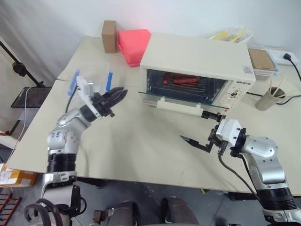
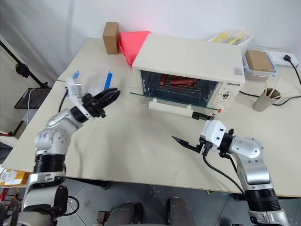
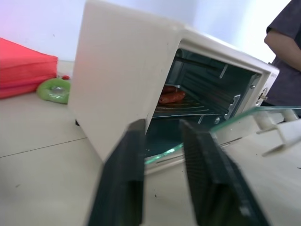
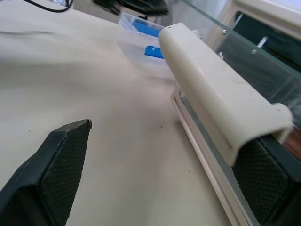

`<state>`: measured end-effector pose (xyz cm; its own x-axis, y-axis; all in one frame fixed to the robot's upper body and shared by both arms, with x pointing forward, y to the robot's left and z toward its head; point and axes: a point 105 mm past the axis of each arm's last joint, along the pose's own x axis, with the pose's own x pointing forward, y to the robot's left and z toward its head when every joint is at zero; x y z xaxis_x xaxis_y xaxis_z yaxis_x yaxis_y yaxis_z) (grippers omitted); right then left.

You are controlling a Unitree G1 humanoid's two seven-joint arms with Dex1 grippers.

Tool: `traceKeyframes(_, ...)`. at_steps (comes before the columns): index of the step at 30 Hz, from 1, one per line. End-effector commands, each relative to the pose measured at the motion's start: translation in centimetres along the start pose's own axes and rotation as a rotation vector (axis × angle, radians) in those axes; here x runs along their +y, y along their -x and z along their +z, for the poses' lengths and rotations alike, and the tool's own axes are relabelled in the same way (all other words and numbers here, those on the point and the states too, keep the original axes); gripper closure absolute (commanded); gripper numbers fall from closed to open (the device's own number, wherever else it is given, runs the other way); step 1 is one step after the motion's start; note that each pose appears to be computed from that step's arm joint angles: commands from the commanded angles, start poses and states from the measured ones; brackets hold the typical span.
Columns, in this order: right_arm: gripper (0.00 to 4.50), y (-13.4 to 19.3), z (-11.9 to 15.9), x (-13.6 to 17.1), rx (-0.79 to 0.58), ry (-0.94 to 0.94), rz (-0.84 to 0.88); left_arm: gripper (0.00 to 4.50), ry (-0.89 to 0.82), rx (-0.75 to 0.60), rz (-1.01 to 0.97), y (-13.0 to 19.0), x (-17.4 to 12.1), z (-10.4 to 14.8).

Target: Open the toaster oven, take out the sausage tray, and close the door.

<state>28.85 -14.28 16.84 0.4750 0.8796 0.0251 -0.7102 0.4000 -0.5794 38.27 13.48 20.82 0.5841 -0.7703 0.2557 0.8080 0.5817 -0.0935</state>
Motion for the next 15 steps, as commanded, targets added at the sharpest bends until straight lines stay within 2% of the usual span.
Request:
traceKeyframes(1, 0.00, -0.2, 1.6, 0.0, -0.042, 0.092, 0.024, 4.48, -0.063, -0.019, -0.038, -4.1, -0.8, 0.2)
traceKeyframes(4, 0.00, 0.1, 1.4, 0.4, -0.027, 0.101, 0.035, 4.48, -0.101, -0.024, -0.069, -6.0, -1.2, -0.2)
traceKeyframes(7, 0.00, 0.5, 1.2, 0.4, -0.016, 0.106, 0.023, 4.48, -0.094, -0.026, -0.148, -6.4, -2.1, -0.6)
traceKeyframes(10, 0.00, 1.4, 0.6, 0.5, 0.010, 0.097, -0.022, 4.48, -0.111, 0.011, -0.225, -6.4, -3.0, -1.8)
traceKeyframes(15, 0.00, 5.0, -1.4, 1.7, 0.113, 0.041, -0.153, 4.48, -0.125, 0.091, -0.336, -5.0, -4.0, -3.8)
